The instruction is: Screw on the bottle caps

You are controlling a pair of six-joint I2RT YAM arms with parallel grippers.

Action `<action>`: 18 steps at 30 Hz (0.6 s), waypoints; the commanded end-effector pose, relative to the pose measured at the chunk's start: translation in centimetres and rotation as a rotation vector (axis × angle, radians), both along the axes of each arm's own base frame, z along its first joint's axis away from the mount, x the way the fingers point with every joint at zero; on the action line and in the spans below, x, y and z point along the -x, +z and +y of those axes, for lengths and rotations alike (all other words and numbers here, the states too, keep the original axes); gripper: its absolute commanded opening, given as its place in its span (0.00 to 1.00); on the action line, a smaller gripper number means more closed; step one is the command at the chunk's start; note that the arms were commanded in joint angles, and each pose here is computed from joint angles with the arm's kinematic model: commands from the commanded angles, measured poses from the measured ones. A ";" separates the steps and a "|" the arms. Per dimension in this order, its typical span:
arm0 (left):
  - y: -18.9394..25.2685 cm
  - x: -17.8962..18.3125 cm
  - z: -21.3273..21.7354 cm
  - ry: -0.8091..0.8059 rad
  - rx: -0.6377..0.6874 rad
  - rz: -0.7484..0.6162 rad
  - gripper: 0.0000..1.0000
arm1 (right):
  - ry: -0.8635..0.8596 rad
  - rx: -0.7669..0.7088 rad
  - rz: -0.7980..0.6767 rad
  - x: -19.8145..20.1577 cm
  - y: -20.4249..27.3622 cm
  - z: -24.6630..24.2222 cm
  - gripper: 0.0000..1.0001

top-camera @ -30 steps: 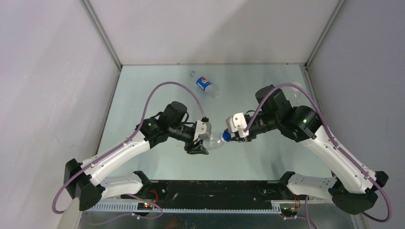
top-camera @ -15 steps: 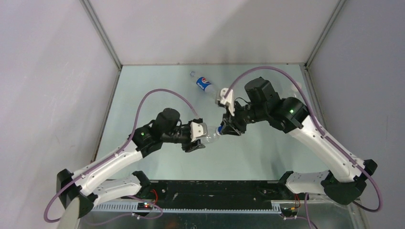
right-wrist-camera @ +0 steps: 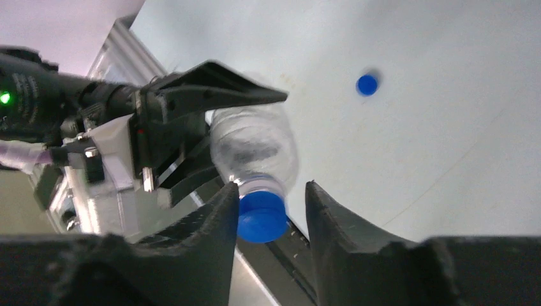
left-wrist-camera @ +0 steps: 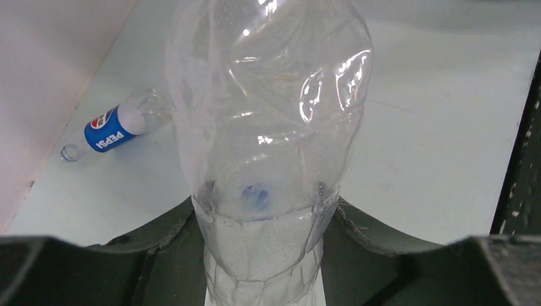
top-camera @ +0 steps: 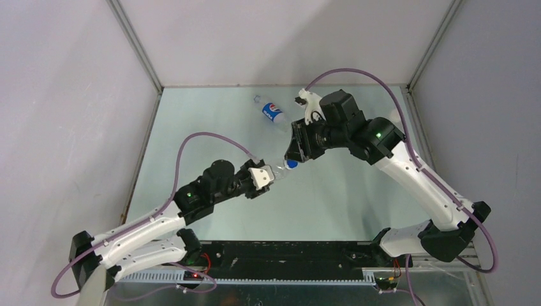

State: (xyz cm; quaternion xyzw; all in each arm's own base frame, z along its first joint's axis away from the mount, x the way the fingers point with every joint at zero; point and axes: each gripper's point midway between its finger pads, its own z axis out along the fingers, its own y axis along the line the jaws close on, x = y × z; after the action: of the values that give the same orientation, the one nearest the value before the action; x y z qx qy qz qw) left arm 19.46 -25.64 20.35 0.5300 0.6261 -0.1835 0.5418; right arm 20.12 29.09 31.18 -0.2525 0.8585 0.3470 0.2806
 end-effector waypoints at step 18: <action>7.2 -1.0 -2.3 0.071 0.429 -0.020 0.06 | -0.195 -0.306 -0.313 -1.6 6.3 0.8 0.67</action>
State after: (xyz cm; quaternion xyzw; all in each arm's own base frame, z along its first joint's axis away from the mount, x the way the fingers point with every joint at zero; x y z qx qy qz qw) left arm 20.12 -27.43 24.18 0.4215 0.6096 -0.2602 0.6189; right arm 21.38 29.47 36.17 -0.1945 0.7781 0.3869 0.4550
